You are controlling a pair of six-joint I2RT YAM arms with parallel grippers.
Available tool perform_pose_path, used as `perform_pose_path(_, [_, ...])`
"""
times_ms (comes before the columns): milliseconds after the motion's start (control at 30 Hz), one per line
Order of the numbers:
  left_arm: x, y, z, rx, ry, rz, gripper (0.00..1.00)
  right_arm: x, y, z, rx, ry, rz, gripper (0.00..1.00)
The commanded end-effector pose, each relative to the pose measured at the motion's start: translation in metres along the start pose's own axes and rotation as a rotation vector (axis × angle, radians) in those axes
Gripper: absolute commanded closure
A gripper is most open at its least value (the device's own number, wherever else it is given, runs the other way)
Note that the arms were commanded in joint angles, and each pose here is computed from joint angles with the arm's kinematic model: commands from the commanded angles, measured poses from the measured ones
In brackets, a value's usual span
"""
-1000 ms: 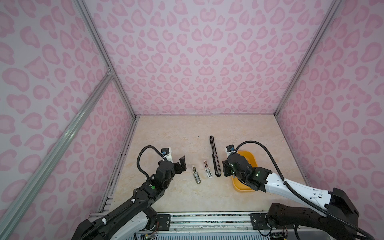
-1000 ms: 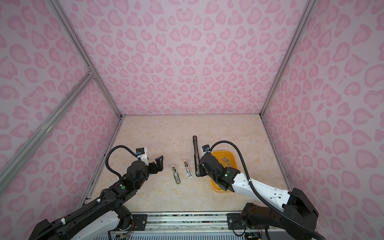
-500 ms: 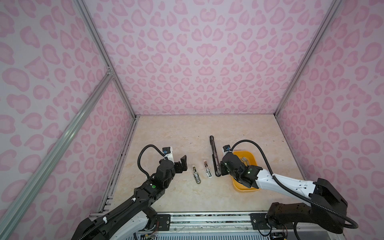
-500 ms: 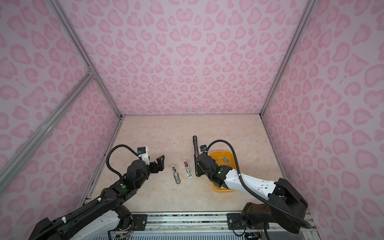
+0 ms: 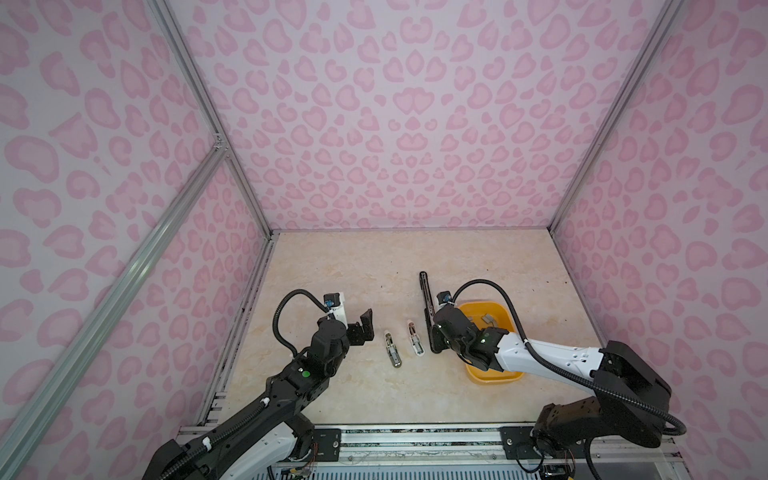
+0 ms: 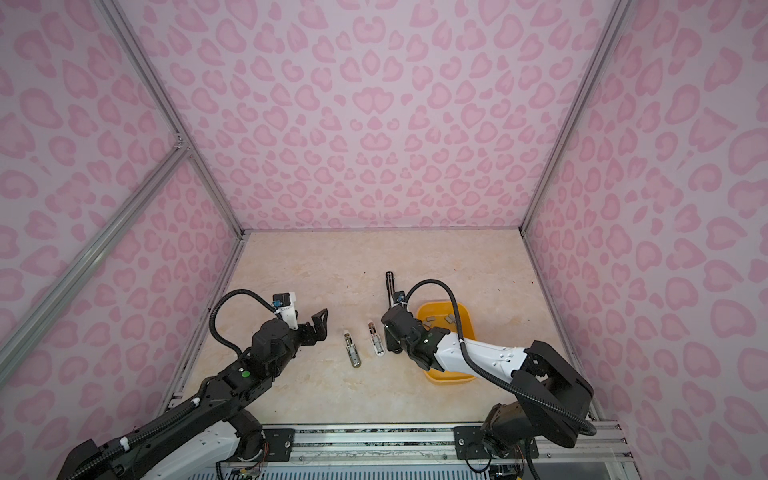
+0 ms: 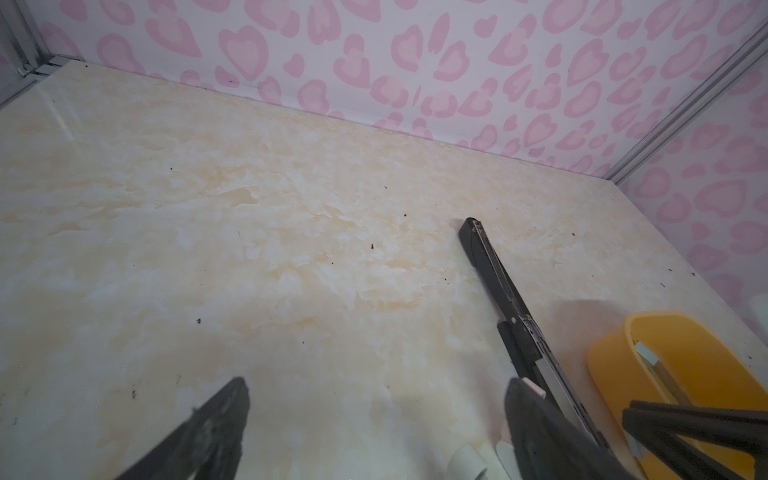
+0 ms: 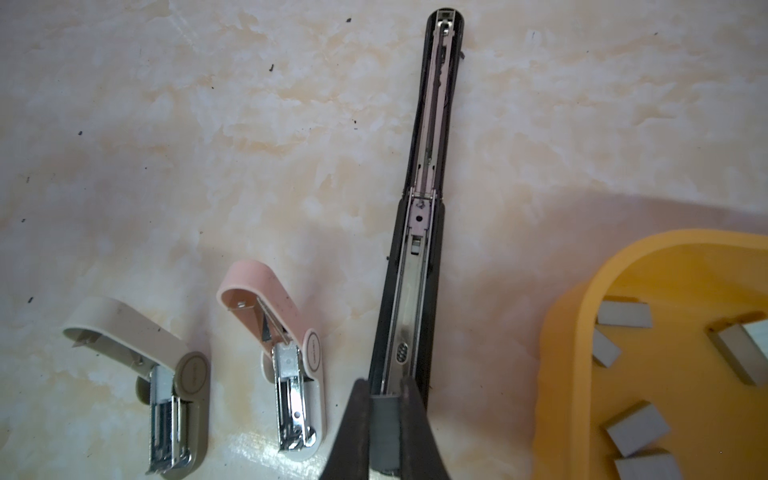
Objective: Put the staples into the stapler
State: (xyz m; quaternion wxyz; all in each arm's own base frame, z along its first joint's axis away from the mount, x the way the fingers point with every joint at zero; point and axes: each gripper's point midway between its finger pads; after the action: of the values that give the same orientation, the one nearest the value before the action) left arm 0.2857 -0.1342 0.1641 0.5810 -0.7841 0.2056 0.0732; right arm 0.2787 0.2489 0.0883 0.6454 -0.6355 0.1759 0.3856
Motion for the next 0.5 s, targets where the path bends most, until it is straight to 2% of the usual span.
perform_pose_path(0, [-0.003, -0.005, 0.004, -0.037, -0.01, -0.043, 0.03, -0.003, -0.003, -0.002, 0.015, 0.01, -0.018, 1.0])
perform_pose_path(233, [-0.014, -0.011, 0.005, -0.063, 0.027, -0.099, 0.03, -0.011, -0.012, -0.002, 0.063, 0.005, -0.056, 1.0])
perform_pose_path(333, [-0.011, -0.005, 0.005, -0.071, 0.032, -0.084, 0.03, -0.013, -0.022, 0.015, 0.093, -0.057, -0.045, 1.0])
perform_pose_path(467, [-0.004, 0.0, -0.002, -0.057, 0.046, -0.043, 0.03, -0.009, -0.022, 0.011, 0.079, -0.018, -0.049, 1.0])
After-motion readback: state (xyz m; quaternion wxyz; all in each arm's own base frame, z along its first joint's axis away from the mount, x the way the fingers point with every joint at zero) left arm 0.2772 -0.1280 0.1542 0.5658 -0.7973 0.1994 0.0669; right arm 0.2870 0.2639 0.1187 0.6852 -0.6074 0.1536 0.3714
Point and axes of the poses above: each gripper's point midway between its finger pads, its own x axis out along the fingers, its own z axis along the line the jaws close on, y = z × x, and after that the axes turned 1 degree about -x, right-handed
